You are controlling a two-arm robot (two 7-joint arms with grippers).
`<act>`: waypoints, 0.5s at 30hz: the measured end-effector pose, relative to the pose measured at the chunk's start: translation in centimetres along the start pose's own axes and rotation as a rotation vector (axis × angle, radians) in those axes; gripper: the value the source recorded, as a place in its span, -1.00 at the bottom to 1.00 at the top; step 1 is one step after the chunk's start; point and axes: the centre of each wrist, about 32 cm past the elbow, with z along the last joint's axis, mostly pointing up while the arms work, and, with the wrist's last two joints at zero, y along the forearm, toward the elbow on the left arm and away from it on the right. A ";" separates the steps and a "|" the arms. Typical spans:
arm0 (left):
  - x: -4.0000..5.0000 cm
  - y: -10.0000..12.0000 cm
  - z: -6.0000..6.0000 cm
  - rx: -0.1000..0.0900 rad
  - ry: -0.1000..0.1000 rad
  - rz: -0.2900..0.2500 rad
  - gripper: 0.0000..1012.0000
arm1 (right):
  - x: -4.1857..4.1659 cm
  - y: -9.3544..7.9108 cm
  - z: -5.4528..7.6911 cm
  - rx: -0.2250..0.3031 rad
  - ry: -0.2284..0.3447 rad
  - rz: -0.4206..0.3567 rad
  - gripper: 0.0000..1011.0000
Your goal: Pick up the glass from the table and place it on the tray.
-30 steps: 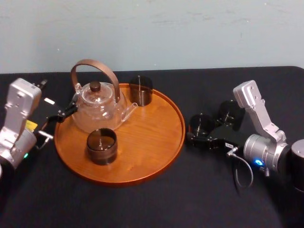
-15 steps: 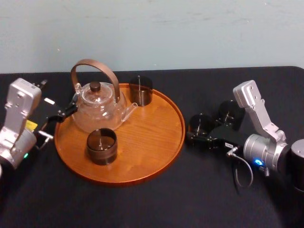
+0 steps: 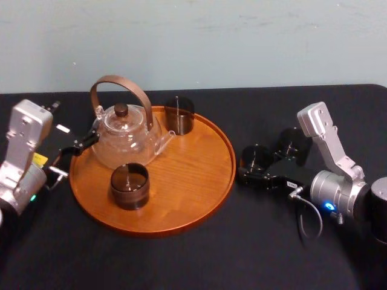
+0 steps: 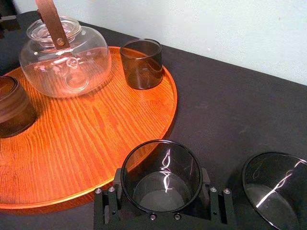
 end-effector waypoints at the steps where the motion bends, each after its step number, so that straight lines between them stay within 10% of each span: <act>1: 0.00 0.0 0.0 0.000 0.000 0.000 0.98 | 0.00 0.0 0.0 0.000 0.000 0.000 0.80; 15: 0.00 0.0 0.0 0.000 0.000 0.000 0.98 | -0.38 -0.7 0.8 0.028 -0.008 0.030 0.80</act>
